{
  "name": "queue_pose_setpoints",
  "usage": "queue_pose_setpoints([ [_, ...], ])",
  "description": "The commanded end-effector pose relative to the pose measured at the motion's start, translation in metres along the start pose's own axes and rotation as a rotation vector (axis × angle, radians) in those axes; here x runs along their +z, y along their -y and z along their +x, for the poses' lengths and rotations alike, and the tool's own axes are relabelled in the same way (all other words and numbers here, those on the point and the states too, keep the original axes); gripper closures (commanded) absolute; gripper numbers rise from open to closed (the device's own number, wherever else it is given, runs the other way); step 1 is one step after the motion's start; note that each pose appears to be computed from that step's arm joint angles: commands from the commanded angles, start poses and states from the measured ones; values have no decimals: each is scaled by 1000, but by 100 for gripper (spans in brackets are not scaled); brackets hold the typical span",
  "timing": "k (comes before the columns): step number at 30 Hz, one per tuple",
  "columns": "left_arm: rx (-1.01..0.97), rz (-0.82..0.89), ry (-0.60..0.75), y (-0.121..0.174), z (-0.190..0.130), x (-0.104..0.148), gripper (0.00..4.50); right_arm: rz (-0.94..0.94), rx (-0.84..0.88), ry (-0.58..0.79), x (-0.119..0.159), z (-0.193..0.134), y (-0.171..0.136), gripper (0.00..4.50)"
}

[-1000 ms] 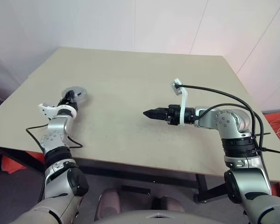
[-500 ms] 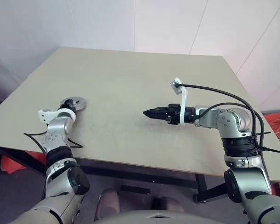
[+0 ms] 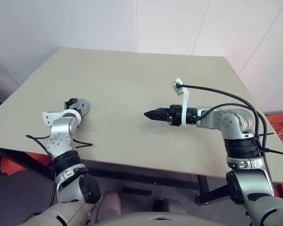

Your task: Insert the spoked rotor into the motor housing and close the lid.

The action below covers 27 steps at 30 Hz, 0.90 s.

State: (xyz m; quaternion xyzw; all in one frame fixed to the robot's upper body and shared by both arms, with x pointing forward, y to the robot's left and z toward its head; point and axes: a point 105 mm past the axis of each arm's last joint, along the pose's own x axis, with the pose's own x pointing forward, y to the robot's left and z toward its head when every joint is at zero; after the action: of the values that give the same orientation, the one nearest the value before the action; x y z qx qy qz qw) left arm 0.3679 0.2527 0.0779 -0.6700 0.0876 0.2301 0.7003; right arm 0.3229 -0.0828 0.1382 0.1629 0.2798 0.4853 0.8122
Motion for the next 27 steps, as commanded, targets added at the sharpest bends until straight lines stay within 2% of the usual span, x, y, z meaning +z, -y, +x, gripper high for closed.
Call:
queue_pose_setpoints([
  [1, 50, 47, -13, -2, -10, -7, 1, -56, 15, 40, 14, -5, -9, 0],
  [4, 81, 148, -21, -10, -16, -13, 1, -59, 12, 39, 14, -5, -8, 0],
  [7, 35, 436, -34, -8, -20, -22, 1, -86, -4, 45, 12, -7, -3, 0],
  [10, -99, 805, -25, 4, -22, -28, 1, -135, -3, 93, 14, -10, -1, 0],
  [13, -195, 1169, -66, 4, -23, -38, 1, -232, -39, 151, 13, -14, 9, 0],
  [14, -273, 1340, -58, 7, -23, -42, 1, -258, -47, 176, 13, -17, 12, 0],
  [16, -444, 1538, -66, 13, -28, -52, 1, -300, -67, 183, 7, -19, 19, 0],
  [21, -702, 1653, -71, 27, -37, -58, 1, -400, -121, 133, -11, -21, 33, 0],
  [27, -931, 1677, -235, 25, -54, -70, 1, -450, -136, 115, -24, -22, 44, 0],
])
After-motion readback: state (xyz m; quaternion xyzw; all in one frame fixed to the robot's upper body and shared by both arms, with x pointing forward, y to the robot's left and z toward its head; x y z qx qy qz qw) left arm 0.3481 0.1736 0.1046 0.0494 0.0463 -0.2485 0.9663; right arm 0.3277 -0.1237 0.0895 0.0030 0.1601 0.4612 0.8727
